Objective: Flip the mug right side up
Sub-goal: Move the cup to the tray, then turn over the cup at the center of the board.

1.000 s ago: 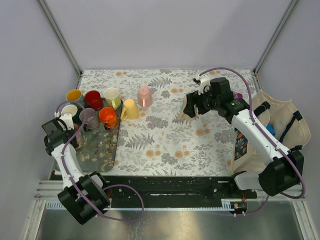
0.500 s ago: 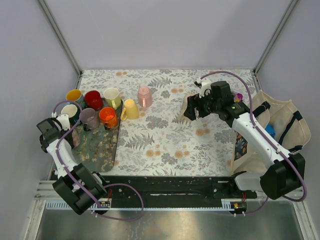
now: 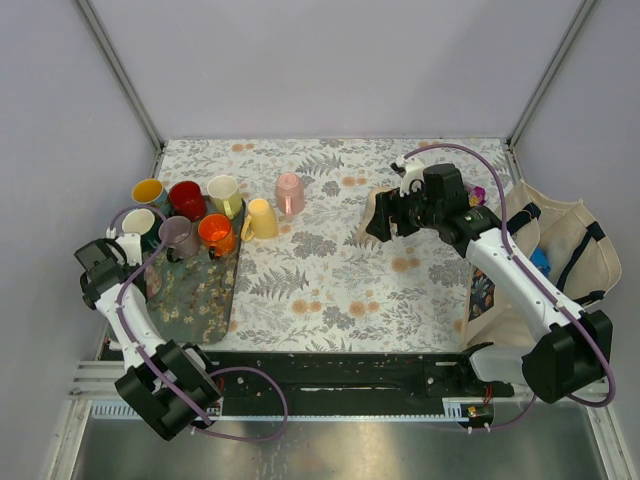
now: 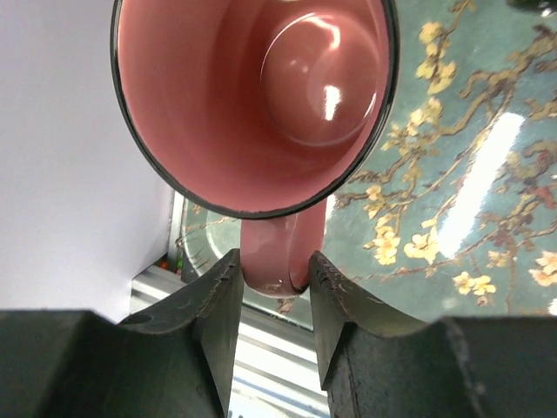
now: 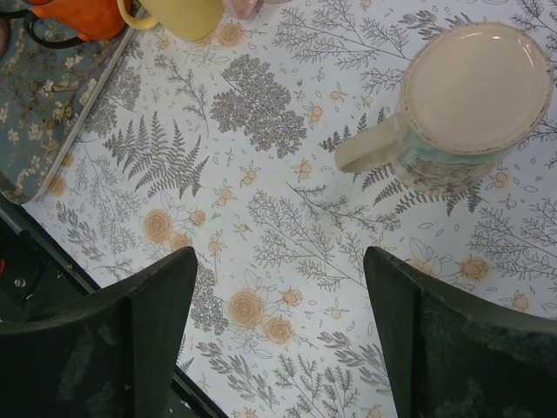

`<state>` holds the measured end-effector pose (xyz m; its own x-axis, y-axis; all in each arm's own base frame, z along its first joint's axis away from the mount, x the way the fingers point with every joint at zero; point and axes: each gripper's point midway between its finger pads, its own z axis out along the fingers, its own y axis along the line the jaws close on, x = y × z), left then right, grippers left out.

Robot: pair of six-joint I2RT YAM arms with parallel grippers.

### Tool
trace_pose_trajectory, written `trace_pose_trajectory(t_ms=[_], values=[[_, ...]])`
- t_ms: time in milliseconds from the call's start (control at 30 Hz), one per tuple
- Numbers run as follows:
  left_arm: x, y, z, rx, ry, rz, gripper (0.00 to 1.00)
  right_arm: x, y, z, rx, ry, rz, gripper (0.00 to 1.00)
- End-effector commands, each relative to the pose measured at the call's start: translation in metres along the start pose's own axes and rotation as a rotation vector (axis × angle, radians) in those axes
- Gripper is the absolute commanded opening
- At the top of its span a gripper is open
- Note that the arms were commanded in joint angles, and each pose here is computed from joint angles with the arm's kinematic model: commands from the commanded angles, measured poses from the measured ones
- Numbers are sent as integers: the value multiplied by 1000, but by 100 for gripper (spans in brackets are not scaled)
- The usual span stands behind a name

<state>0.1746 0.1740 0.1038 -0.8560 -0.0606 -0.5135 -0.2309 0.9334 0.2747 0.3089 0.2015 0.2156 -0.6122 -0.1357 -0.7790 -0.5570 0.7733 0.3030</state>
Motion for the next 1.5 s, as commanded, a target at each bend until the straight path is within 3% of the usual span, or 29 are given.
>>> trace_pose_trajectory(t_ms=[0,467,767,900,933,967,1100,1233,1467], values=[[1,25,-15,-113,30,50,40,-22,9,0,-40,-66,16,87],[-29,47,-39,-187,3,-8,42,-13,5,0,-27,-62,13,87],[-36,29,-73,-83,-13,-30,45,-39,-10,4,54,-87,-56,88],[-44,19,-89,-32,-39,-87,56,-64,-54,3,290,-128,-36,90],[-49,16,-92,-16,-52,-97,68,-69,-63,5,320,-135,-28,90],[-55,10,-94,5,-67,-127,99,-72,-70,8,343,-138,-25,90],[-79,-15,-101,62,-112,-143,99,-79,-85,25,360,-129,-17,91],[-112,-45,-119,145,-239,-70,99,-83,-93,50,351,-109,-26,91],[-176,-96,-177,412,-607,168,99,-67,-91,89,265,-42,63,89]])
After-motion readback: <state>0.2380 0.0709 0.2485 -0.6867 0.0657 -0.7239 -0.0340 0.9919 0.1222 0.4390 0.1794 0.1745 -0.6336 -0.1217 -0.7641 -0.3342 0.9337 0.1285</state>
